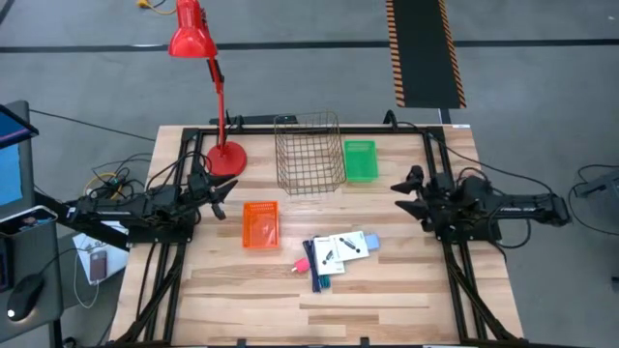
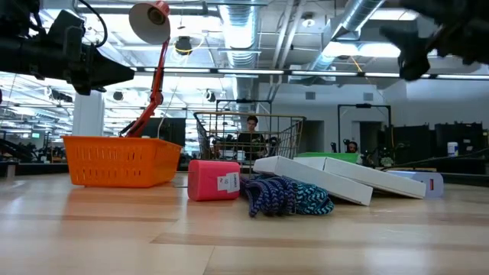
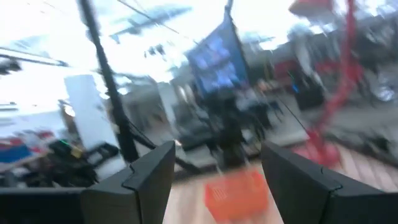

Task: Pick and place items into bin
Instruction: Put the right card reader box into the wire basket

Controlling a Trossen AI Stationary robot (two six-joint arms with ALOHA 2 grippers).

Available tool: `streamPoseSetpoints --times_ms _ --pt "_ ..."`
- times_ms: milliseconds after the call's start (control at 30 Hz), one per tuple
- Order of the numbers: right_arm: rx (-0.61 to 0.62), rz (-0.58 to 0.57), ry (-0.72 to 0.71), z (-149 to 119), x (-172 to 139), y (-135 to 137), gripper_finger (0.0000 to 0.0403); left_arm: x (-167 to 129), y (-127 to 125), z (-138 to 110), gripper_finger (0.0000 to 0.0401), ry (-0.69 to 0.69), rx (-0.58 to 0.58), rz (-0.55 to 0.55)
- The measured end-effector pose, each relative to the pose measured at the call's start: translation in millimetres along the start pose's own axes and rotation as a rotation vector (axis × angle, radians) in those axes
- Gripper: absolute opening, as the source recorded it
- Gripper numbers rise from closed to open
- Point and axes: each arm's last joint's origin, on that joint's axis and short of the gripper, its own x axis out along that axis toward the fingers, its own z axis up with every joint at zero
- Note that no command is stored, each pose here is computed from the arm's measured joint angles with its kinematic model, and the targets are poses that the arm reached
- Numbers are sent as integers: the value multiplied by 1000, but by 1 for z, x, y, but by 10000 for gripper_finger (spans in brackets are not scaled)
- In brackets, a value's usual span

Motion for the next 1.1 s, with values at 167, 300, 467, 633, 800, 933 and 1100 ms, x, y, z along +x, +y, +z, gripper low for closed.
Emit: streamPoseSetpoints --times_ms 167,300,467,633,800,933,1100 --pt "-71 46 9 10 8 13 232 0 0 0 82 0 0 0" --pt "-169 26 66 20 21 26 232 0 0 0 82 0 0 0" --pt "-339 -114 254 26 44 43 232 0 0 0 82 0 0 0" --pt "-482 -279 409 29 63 61 232 0 0 0 82 0 0 0" --pt "-599 -359 506 22 72 76 232 0 0 0 82 0 0 0" --pt "-656 -341 555 10 76 86 232 0 0 0 82 0 0 0" --pt "-729 -303 636 -11 80 94 232 0 0 0 82 0 0 0"
